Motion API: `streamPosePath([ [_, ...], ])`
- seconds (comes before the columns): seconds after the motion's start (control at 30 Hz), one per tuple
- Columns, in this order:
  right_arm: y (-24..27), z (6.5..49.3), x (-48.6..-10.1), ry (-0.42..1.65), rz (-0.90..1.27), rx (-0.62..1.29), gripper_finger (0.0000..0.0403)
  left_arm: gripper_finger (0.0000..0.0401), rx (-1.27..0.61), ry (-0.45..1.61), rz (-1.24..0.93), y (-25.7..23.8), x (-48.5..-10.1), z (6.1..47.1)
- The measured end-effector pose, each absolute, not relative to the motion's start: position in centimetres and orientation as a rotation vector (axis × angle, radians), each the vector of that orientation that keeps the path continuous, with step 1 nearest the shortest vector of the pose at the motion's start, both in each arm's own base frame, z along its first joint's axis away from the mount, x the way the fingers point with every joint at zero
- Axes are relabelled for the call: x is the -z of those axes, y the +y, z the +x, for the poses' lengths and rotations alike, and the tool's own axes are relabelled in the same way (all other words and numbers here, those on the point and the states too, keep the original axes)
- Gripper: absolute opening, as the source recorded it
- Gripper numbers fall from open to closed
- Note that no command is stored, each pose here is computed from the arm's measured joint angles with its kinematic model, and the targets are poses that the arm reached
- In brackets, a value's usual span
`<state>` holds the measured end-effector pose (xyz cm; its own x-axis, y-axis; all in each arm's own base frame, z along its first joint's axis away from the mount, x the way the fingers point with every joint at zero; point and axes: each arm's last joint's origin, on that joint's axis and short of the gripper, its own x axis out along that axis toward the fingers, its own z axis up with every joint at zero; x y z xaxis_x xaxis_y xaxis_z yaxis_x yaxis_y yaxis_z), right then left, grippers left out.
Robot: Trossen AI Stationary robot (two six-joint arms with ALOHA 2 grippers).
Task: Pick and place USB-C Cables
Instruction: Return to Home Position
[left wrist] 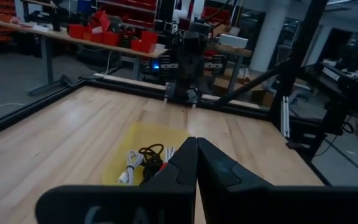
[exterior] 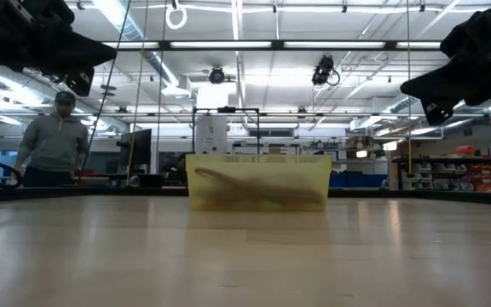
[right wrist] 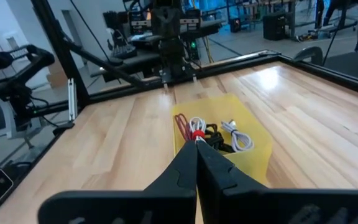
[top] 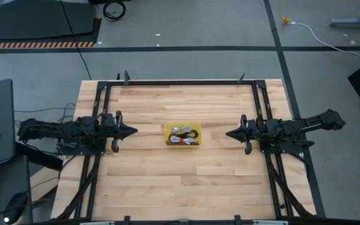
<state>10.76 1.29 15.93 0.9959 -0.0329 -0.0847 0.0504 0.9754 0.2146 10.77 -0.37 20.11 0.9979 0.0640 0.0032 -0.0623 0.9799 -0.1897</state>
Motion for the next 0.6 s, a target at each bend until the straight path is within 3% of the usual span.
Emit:
streamPosePath([
  [0.6,1.3,10.7,-16.8,-0.012,0.198,0.019,0.0002,0.0009,0.015,-0.079,-0.238,-1.0,-19.7,8.9],
])
